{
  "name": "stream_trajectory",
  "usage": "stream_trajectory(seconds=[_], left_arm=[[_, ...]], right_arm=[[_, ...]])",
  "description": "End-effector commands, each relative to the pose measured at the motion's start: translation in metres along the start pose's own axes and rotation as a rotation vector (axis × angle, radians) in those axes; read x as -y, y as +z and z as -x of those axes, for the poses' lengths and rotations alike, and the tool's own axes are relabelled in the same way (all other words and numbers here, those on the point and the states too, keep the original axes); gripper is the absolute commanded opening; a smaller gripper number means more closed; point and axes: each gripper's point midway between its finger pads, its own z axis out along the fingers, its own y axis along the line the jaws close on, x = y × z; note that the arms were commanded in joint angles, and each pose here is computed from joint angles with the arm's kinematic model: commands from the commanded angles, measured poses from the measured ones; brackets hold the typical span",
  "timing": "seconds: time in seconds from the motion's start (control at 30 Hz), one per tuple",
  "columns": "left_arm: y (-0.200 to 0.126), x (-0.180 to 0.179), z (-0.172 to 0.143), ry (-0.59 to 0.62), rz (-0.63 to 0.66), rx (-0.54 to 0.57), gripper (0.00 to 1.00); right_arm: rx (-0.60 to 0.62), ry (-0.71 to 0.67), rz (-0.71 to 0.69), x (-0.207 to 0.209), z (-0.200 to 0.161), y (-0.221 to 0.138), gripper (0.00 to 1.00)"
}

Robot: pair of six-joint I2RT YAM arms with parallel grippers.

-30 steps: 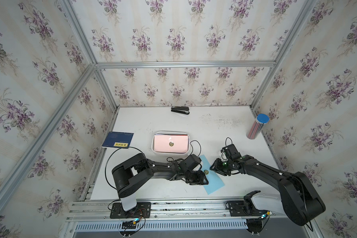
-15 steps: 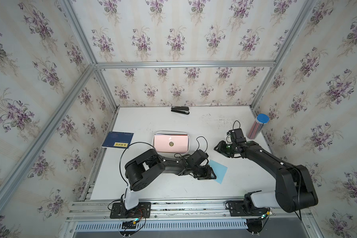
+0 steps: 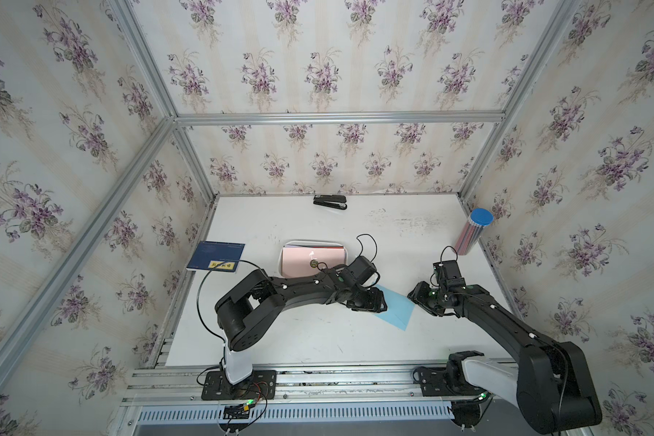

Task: Put the sealed envelopes into the storage box
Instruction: Pick up the envelope from the center of the board.

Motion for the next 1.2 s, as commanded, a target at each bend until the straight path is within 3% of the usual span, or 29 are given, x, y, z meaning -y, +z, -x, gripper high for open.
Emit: stream_trajectory(seconds=[0.0,0.63,1.17], left_arm=[[-0.007,-0.014,-0.002,0.024,0.05,-0.029,0.6],[-0.017,-0.068,0.012,0.01,0.302,0.014,0.64],[-0.029,-0.097,0.027,-0.01,0.376,0.066,0.71]], right_arm=[[-0.006,0.015,-0.005,0.003,-0.003,0.001,0.5],[-0.078,0.017,0.069,0.0,-0.02,0.019,0.5],[-0.089,-0.004,0.063,0.002,-0.022,0.023,0.5]])
